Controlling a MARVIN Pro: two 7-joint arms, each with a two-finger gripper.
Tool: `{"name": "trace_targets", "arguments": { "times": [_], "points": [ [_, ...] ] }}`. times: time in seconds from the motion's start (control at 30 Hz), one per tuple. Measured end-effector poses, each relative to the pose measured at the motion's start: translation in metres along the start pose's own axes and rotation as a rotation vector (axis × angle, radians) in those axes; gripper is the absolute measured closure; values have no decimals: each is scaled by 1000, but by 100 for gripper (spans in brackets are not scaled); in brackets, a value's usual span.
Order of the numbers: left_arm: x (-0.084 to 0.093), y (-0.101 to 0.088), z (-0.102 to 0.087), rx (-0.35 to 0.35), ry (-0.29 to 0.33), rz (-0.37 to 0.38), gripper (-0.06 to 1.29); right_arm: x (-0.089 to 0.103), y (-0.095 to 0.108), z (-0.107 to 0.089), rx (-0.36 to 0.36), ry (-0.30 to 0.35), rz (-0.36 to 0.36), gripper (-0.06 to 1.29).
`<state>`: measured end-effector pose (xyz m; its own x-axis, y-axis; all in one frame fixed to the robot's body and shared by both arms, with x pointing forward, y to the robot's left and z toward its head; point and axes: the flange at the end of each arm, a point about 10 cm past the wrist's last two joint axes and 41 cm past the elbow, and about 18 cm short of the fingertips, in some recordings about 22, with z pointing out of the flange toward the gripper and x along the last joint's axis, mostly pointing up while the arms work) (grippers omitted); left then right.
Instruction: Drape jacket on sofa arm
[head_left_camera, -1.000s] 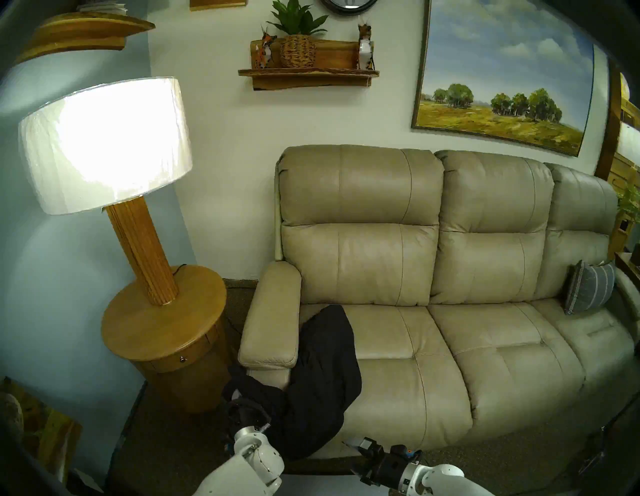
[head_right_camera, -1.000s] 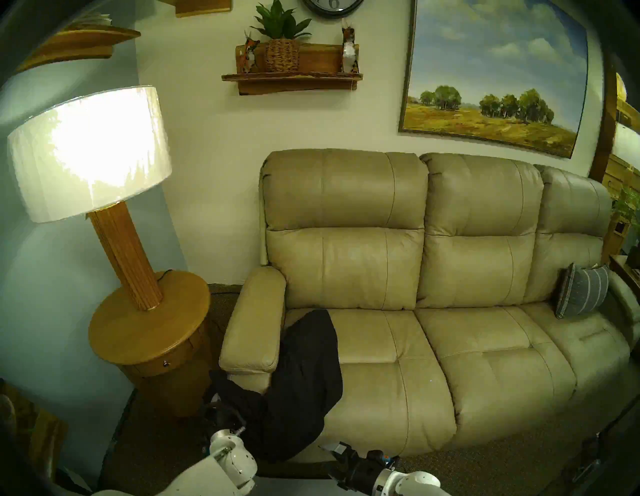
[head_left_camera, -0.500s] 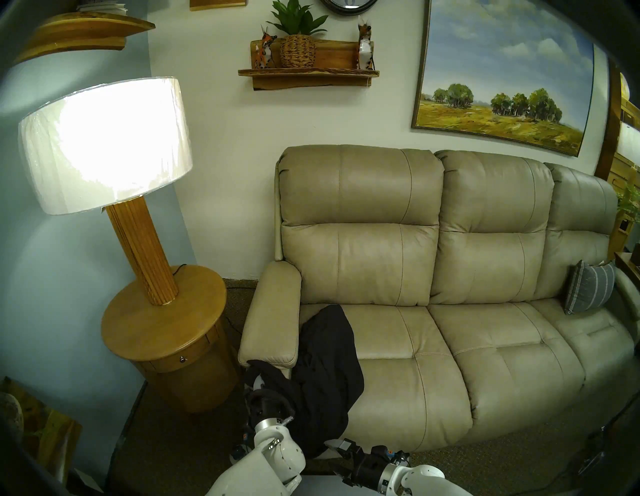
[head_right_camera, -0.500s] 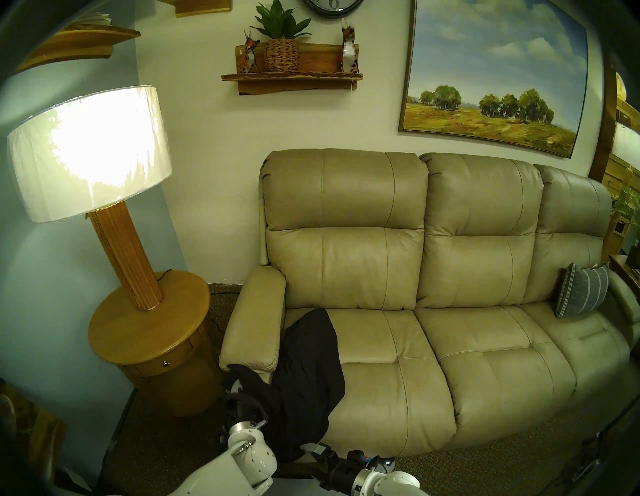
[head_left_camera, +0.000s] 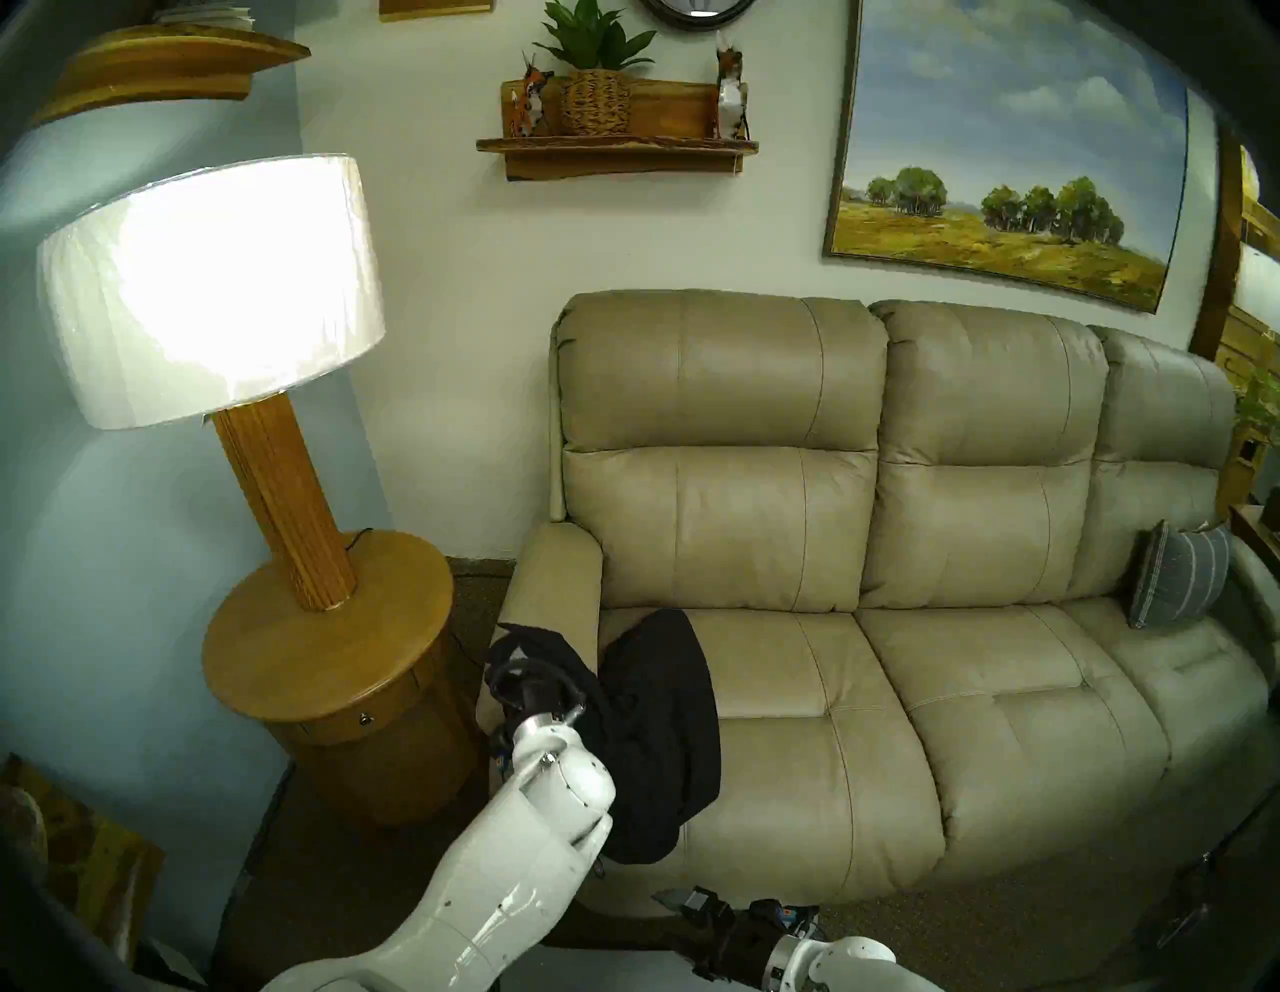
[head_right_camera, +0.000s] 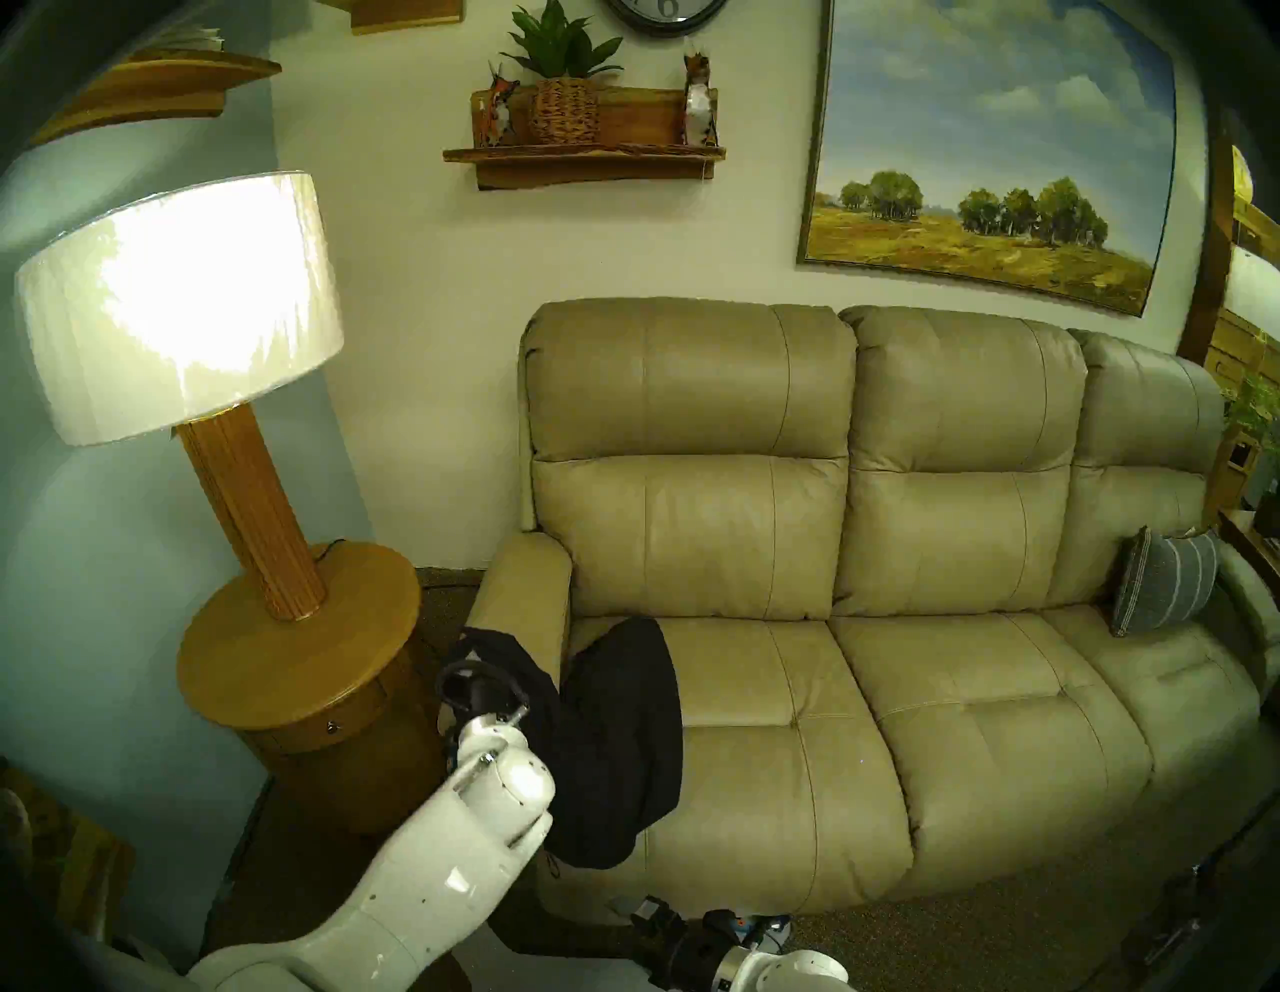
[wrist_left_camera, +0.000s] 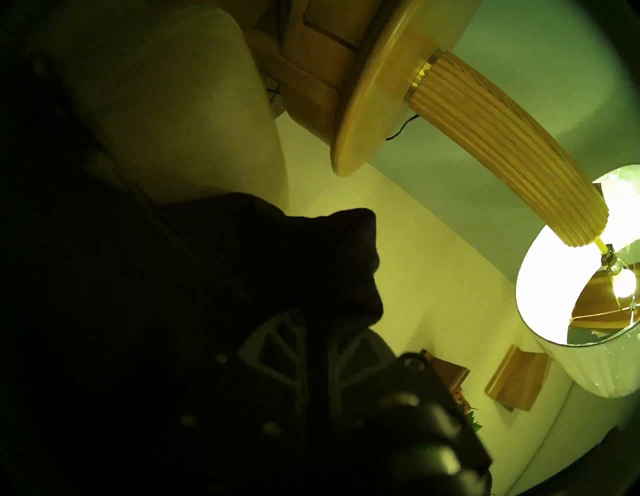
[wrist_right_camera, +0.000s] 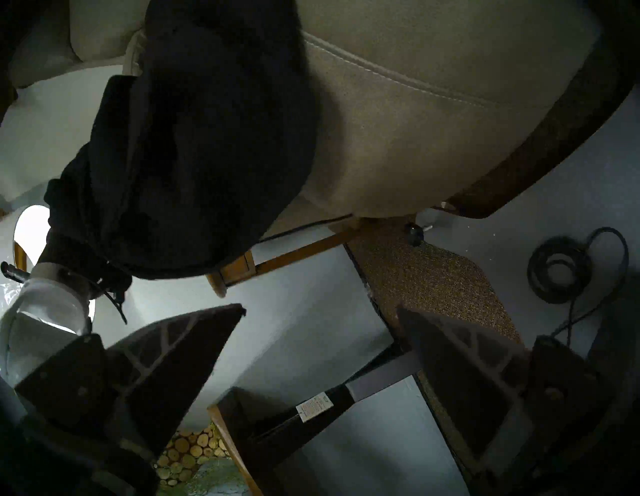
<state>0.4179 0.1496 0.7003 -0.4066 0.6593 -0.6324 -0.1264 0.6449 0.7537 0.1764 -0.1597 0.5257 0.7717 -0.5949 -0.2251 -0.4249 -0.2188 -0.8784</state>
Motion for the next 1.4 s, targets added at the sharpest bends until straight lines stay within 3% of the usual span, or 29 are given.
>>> {"name": "trace_targets", "arguments": {
  "times": [0.13,0.27,0.63,0.83,1.0,1.27,1.33,1.37,1.4],
  "points": [
    [-4,21,22,-5,35,-30,116,3,2,-4,-8,6,1,0],
    [5,35,44,17,96,-50,116,5,4,-7,-14,8,3,0],
    [78,60,90,113,345,-75,116,2,5,-7,-15,-8,15,0],
    [108,58,99,172,455,-64,116,-1,7,-7,-18,-21,22,0],
    [123,50,100,217,514,-49,116,-3,8,-7,-19,-30,26,0],
    [133,40,102,279,564,-17,111,-7,10,-7,-22,-42,35,0],
    [134,40,104,285,568,-9,65,-7,11,-8,-23,-44,37,0],
    [136,40,105,289,570,1,24,-7,11,-8,-24,-45,39,0],
    [137,40,106,291,570,5,11,-8,11,-8,-24,-46,40,0]
  ]
}}
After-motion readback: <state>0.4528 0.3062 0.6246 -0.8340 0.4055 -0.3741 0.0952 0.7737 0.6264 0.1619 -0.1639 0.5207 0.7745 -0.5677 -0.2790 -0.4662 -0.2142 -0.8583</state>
